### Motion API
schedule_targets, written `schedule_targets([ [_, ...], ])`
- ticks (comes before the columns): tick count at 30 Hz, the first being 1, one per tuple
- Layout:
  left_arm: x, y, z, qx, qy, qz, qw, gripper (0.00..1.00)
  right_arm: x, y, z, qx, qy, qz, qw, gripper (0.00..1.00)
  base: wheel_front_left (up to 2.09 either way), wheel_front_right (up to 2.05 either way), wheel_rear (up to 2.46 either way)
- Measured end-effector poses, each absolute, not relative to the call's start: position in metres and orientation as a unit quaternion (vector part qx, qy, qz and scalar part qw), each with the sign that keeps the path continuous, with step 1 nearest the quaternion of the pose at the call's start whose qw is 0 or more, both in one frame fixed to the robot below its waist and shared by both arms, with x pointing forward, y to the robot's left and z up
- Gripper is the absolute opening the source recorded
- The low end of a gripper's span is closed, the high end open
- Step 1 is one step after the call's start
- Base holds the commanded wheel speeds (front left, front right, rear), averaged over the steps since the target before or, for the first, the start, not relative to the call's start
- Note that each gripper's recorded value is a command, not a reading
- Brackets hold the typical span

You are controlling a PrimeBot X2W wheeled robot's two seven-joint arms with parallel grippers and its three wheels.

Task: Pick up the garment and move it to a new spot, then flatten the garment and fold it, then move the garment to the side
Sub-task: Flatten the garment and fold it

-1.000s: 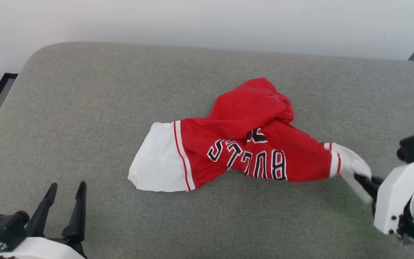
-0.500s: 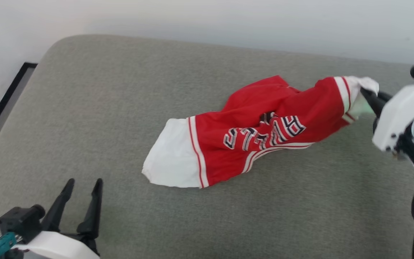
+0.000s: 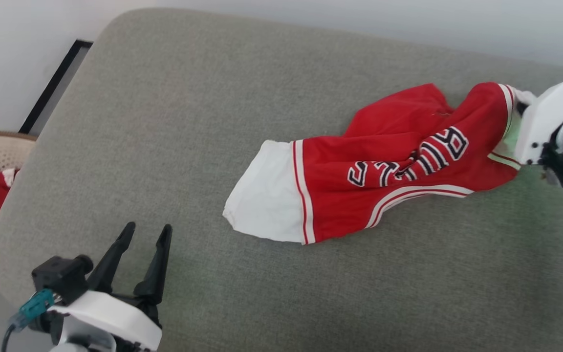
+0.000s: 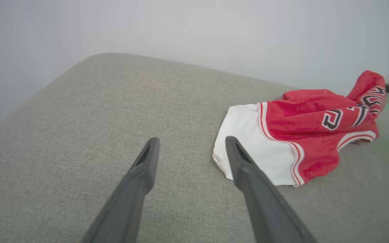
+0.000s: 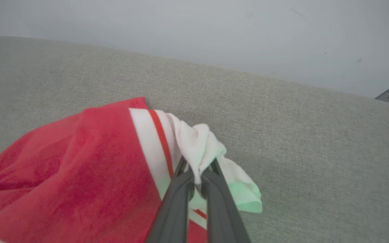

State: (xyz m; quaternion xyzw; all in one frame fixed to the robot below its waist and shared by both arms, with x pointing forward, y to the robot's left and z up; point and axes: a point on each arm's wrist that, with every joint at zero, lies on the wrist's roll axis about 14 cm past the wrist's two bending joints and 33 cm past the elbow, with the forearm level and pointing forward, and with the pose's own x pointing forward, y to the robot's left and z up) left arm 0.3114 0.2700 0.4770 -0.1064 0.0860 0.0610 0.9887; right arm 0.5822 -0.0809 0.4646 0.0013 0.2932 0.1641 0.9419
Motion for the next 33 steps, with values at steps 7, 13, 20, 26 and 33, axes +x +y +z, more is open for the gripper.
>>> schedule_targets([
  [7, 0.318, 0.269, 0.472, -0.108, 0.089, 0.059, 0.988, 1.00, 0.584, -0.065, 0.443, -0.029, 0.324, 0.176, 0.929, 1.00, 0.00, 0.00, 0.00],
  [13, 0.324, 0.268, 0.473, -0.101, 0.083, 0.051, 0.990, 1.00, 0.587, -0.065, 0.465, -0.045, 0.295, 0.186, 0.936, 1.00, 0.00, 0.00, 0.00],
  [20, 0.331, 0.264, 0.479, -0.095, 0.069, 0.039, 0.992, 1.00, 0.589, -0.086, 0.513, -0.050, 0.200, 0.190, 0.960, 1.00, 0.00, 0.00, 0.00],
  [26, 0.337, 0.261, 0.490, -0.081, 0.045, 0.029, 0.995, 1.00, 0.573, -0.115, 0.539, -0.027, 0.134, 0.178, 0.974, 1.00, 0.00, 0.00, 0.00],
  [33, 0.345, 0.264, 0.513, -0.062, 0.001, 0.028, 0.998, 1.00, 0.541, -0.146, 0.549, 0.000, 0.096, 0.156, 0.983, 1.00, 0.00, 0.00, 0.00],
])
